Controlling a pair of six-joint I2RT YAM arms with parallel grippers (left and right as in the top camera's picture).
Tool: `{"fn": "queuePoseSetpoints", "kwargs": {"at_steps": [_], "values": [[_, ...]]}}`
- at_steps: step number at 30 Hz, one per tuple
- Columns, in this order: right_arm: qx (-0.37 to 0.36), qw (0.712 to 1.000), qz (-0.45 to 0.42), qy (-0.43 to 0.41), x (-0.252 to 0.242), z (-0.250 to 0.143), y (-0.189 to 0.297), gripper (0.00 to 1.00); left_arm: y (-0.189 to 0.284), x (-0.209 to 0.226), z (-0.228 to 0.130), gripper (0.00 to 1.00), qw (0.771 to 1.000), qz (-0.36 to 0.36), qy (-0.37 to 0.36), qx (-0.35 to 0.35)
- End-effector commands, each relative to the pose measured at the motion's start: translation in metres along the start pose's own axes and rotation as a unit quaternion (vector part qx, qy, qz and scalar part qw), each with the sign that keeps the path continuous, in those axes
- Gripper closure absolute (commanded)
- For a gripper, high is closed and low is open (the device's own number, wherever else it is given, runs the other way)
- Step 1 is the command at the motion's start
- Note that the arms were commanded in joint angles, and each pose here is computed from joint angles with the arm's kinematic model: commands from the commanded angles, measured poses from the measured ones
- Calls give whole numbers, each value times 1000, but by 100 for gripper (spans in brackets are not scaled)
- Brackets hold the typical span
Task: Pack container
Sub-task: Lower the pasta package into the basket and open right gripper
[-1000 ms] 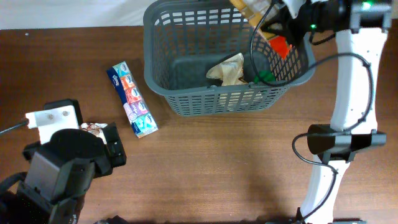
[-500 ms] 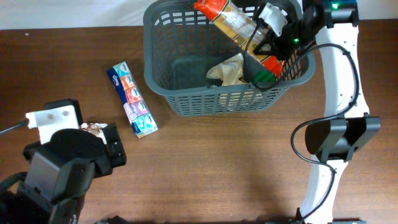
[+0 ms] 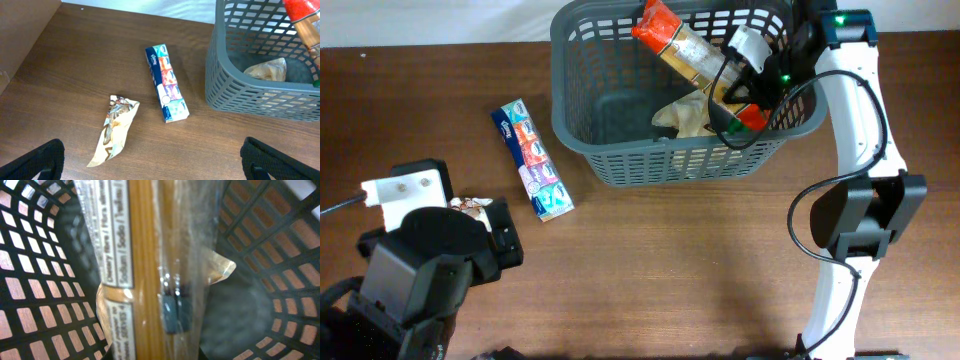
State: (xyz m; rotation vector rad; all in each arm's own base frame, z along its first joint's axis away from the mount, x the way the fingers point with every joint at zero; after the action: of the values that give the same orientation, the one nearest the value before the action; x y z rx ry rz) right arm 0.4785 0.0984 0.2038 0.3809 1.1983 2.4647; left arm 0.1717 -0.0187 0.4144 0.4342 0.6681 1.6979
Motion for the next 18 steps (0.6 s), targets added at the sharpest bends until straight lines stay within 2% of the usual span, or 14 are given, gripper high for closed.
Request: {"fn": "queuePoseSetpoints", "kwargs": {"at_steps": [1, 3, 4, 5, 7, 9, 12, 18], "values": [[-41, 999, 7, 23, 7, 19, 9, 69, -1, 0, 0, 1, 1000, 2, -7, 1], [-42, 999, 6, 20, 6, 20, 9, 51, -1, 0, 0, 0, 1000, 2, -7, 1], [-42, 999, 5, 18, 6, 20, 9, 33, -1, 0, 0, 0, 1000, 2, -7, 1], [-42, 999, 5, 18, 6, 20, 9, 24, -1, 0, 0, 0, 1000, 2, -7, 1], [-42, 999, 5, 16, 6, 20, 9, 21, -1, 0, 0, 0, 1000, 2, -7, 1], [-44, 999, 0, 7, 4, 21, 9, 9, -1, 0, 0, 0, 1000, 2, -7, 1], [-47, 999, -3, 1, 2, 23, 9, 1, -1, 0, 0, 1, 1000, 2, -7, 1], [-70, 996, -26, -52, -5, 39, 23, 1, -1, 0, 0, 0, 1000, 2, -7, 1]]}}
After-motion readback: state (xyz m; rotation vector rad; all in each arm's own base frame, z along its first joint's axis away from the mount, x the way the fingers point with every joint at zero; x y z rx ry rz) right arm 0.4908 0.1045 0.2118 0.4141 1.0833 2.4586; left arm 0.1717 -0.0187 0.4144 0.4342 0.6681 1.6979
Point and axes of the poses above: each gripper's point midway between its finger pads, its own y axis back along the fingers, its own x axis along the line the jaws close on, z = x × y, the point moved 2 cm from there along y, back along the fingers, and after that the axes turned 3 degrees about y, right-handed, at the moved point
